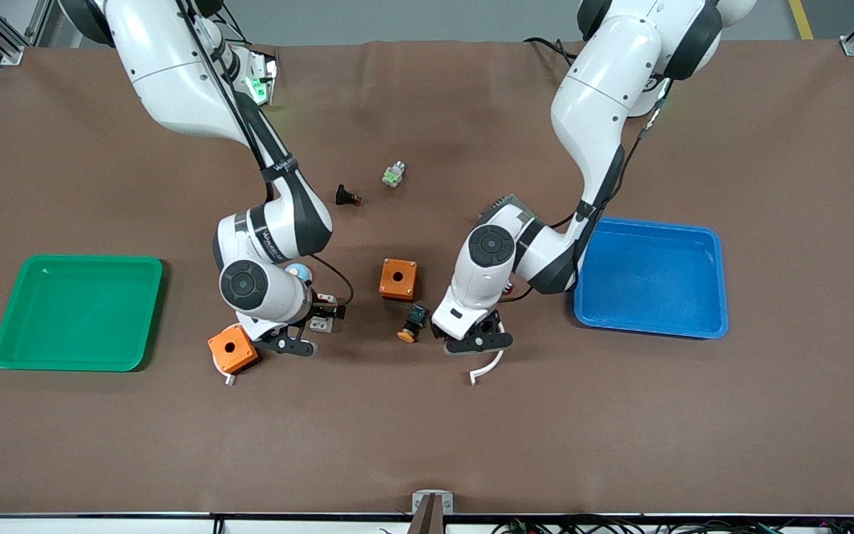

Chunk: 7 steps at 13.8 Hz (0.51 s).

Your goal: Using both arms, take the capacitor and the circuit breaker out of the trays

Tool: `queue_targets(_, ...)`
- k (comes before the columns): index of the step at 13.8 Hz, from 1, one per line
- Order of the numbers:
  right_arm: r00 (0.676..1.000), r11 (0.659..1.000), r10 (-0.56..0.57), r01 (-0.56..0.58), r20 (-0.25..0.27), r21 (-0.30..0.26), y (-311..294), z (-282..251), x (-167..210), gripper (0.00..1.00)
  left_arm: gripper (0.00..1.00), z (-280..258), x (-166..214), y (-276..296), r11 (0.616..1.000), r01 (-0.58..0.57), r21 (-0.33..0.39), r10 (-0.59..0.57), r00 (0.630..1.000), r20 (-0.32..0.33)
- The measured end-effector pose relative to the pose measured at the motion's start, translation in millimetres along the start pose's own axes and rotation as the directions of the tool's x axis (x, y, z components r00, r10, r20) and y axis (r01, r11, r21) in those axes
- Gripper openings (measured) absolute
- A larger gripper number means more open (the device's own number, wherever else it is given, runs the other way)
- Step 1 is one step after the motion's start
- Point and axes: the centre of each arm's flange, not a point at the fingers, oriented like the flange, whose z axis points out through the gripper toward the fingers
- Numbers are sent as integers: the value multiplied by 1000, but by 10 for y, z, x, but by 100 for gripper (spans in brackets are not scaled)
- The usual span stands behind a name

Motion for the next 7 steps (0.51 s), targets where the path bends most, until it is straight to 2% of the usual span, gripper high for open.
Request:
queue_targets(1, 1000, 1000, 1, -1, 2, 0, 9, -101, 0, 100, 67, -24, 29, 3, 1000, 2, -4, -2, 1000, -7)
queue_targets(5, 1000, 999, 26, -26, 12, 19, 259, -1048, -57, 100, 100, -354, 321, -51, 1000, 21, -4, -21, 998, -56)
queue_targets(7, 999, 999, 41, -42, 17, 27, 574, -1695, -148, 100, 100, -786, 528, -151, 999, 46, 24, -45, 998, -45)
